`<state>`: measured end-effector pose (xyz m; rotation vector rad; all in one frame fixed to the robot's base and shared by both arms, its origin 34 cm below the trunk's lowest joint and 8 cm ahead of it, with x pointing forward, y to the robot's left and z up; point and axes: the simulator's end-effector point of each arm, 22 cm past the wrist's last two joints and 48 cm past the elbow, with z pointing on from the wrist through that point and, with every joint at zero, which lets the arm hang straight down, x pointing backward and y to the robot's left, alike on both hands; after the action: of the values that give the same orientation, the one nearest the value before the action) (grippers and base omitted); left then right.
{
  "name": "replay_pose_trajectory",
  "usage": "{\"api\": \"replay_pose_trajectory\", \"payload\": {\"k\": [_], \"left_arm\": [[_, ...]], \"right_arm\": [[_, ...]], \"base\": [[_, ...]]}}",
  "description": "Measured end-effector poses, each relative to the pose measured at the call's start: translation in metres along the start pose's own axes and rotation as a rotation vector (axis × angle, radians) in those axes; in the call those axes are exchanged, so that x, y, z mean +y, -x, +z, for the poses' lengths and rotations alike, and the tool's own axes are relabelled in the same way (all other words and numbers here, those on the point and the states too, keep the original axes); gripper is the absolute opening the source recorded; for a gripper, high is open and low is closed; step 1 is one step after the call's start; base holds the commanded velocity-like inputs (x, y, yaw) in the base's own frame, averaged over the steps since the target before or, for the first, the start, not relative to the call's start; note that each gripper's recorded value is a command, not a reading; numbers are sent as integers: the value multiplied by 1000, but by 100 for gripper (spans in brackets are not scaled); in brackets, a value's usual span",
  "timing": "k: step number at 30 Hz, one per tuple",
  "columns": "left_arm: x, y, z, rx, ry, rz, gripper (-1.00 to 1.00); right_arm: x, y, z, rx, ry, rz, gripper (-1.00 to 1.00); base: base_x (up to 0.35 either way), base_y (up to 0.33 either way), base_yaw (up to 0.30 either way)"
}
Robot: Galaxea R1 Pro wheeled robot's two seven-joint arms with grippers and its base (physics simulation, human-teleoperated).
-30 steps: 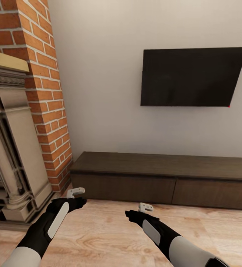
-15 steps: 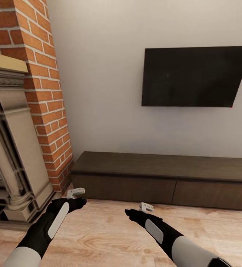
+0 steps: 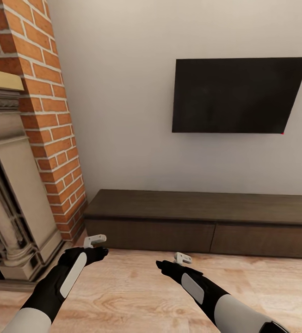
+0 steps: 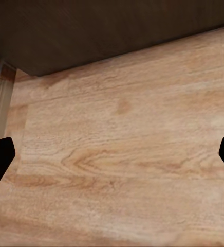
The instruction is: Place each of the two pumpkins and all three candles from the living room inside a cabinet in the living room (use any cabinet), then make sure every cabinet is closed, and position the cauldron so it is next to a table in the living room.
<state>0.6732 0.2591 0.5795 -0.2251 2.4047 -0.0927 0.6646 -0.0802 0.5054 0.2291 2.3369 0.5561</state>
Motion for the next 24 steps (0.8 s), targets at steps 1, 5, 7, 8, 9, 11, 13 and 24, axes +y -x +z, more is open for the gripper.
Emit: {"api": "replay_pose_trajectory", "payload": {"k": [1, 5, 7, 8, 9, 11, 13, 24], "left_arm": [[0, 1, -1, 2, 0, 0, 100], [-1, 5, -3, 8, 2, 1, 100], [-1, 7, -5, 12, 2, 1, 100], [-2, 8, -5, 14, 2, 1, 100], [-1, 8, -6, 18, 4, 1, 100], [0, 5, -5, 33, 9, 0, 100], [1, 3, -5, 45, 13, 0, 100], [9, -8, -5, 114, 38, -2, 100]], "right_arm": [[1, 1, -1, 1, -1, 1, 100], [2, 4, -3, 7, -3, 3, 100], [3, 6, -5, 10, -4, 4, 100], [4, 7, -5, 12, -5, 4, 100], [5, 8, -6, 13, -5, 5, 100], [5, 9, -7, 16, -6, 6, 100], [7, 11, -9, 19, -7, 7, 100], [-11, 29, -19, 13, -47, 7, 100]], "base": [[0, 0, -95], [0, 0, -107], [0, 0, -118], [0, 0, -121], [0, 0, -122], [0, 0, -123], [0, 0, -123], [0, 0, -123]]}}
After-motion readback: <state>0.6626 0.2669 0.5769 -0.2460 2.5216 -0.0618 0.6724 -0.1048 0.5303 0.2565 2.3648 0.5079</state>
